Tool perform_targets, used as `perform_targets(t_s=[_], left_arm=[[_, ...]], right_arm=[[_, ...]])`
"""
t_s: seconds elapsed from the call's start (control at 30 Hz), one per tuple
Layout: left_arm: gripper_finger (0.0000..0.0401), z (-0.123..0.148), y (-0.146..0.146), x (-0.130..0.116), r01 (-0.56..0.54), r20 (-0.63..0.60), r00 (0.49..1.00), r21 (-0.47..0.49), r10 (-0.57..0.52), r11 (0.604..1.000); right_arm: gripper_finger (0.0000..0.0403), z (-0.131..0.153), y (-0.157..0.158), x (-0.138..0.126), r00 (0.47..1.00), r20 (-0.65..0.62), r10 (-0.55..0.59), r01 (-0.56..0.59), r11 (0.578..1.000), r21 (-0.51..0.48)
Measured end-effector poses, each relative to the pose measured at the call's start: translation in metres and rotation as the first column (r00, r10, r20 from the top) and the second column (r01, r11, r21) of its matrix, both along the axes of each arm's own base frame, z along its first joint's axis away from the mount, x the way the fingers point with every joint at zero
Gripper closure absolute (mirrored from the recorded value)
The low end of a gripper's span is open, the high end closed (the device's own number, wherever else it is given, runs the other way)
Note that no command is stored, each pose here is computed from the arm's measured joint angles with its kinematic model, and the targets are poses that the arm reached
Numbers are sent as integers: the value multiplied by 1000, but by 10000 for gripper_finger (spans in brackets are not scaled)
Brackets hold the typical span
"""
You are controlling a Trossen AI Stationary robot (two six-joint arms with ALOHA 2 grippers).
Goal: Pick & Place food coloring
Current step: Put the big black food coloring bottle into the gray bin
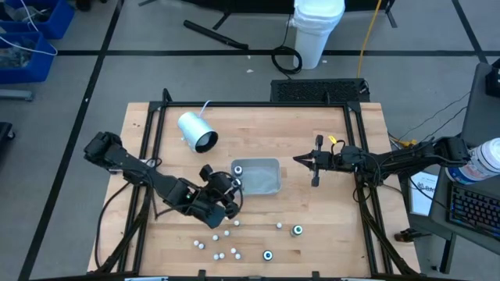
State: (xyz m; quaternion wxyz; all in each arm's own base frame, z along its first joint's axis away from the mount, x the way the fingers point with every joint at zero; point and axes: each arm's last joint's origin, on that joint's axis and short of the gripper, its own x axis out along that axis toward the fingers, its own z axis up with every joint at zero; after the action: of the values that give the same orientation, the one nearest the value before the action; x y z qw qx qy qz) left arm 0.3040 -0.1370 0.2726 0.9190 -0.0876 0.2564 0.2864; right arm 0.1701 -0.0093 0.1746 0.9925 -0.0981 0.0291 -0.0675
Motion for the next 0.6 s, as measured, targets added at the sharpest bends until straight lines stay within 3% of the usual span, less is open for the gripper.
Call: perform_targets(t_s=[0.27,0.6], left_arm=[[271,-26,-4,14,-27,-42,999,22,28,999],[271,-32,-2,19,-62,-33,997,58,64,996]], right_arm=[[403,0,0,0,1000,0,0,0,1000,0],[403,0,0,0,1000,0,0,0,1000,0]])
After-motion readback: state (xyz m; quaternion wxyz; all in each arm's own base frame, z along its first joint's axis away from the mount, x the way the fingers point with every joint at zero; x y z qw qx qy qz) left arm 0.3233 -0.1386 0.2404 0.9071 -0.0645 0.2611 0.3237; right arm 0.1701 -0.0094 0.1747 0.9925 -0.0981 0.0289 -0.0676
